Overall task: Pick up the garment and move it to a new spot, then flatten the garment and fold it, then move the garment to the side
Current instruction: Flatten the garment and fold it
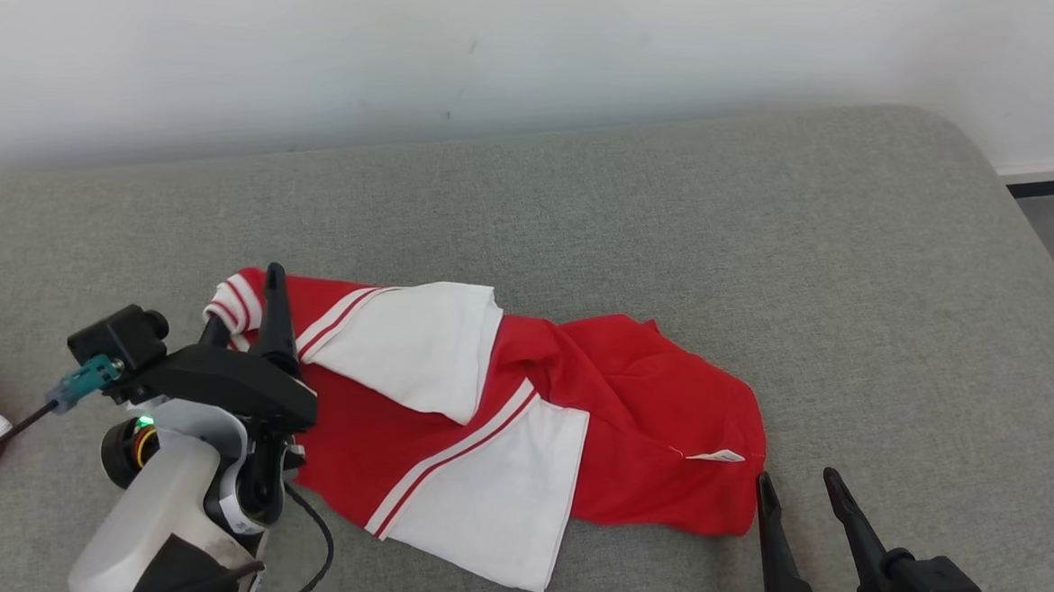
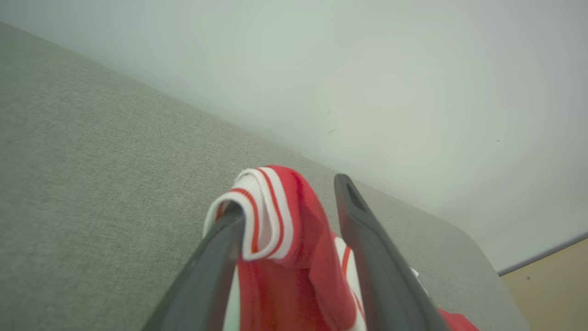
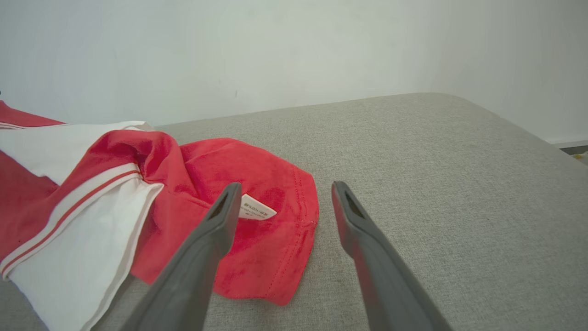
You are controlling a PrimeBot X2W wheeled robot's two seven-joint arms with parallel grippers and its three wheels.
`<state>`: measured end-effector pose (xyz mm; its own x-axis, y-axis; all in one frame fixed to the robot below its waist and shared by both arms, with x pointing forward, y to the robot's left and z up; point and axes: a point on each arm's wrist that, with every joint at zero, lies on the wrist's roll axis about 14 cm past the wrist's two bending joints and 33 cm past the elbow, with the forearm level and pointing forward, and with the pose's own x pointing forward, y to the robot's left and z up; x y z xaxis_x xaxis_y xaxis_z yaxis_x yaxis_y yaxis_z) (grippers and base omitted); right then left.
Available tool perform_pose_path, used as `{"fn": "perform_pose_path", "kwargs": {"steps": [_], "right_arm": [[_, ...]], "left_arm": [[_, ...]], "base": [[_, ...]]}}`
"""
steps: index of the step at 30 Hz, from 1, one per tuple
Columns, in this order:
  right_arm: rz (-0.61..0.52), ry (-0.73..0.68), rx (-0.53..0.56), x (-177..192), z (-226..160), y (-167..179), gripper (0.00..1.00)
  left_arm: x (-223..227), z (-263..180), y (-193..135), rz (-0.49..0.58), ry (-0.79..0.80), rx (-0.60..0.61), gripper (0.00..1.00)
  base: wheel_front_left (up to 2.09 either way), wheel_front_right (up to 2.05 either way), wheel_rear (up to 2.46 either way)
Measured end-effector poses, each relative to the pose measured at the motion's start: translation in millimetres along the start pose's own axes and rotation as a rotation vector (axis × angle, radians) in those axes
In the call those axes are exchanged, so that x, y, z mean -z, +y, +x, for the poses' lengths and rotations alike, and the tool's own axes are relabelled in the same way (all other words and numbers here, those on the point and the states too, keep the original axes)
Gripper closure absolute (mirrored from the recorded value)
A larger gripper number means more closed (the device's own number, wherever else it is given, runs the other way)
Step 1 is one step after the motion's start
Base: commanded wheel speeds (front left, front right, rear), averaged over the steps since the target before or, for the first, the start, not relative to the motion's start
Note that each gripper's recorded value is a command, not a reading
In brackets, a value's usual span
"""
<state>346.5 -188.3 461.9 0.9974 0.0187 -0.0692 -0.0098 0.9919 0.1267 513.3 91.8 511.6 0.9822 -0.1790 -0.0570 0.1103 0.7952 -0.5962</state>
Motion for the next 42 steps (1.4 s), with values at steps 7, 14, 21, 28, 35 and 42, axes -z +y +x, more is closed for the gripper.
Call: {"fn": "perform_pose_path", "kwargs": {"steps": [7, 14, 21, 28, 35, 42], "right_arm": [[0.006, 0.005, 0.014, 3, 2, -5, 0.00], [0.011, 0.008, -0.024, 4, 7, 7, 0.00], [0.027, 0.010, -0.072, 5, 10, 23, 0.00], [0.028, 0.000, -0.090, 2, 10, 29, 0.00], [0.034, 0.000, -0.057, 3, 7, 19, 0.00], [0.034, -0.001, -0.025, 3, 3, 9, 0.00]], "left_arm": [[29, -8, 13, 0.064, 0.070, -0.033, 0.00], [60, -42, 43, 0.147, 0.165, -0.094, 0.00], [77, -75, 37, 0.246, 0.209, -0.063, 0.00], [108, -99, 23, 0.322, 0.317, -0.031, 0.00], [137, -110, 21, 0.328, 0.425, -0.031, 0.00], [150, -110, 16, 0.305, 0.462, -0.020, 0.22]], "base": [[0.00, 0.00, 0.00], [0.00, 0.00, 0.00], [0.00, 0.00, 0.00], [0.00, 0.00, 0.00], [0.00, 0.00, 0.00], [0.00, 0.00, 0.00]]}}
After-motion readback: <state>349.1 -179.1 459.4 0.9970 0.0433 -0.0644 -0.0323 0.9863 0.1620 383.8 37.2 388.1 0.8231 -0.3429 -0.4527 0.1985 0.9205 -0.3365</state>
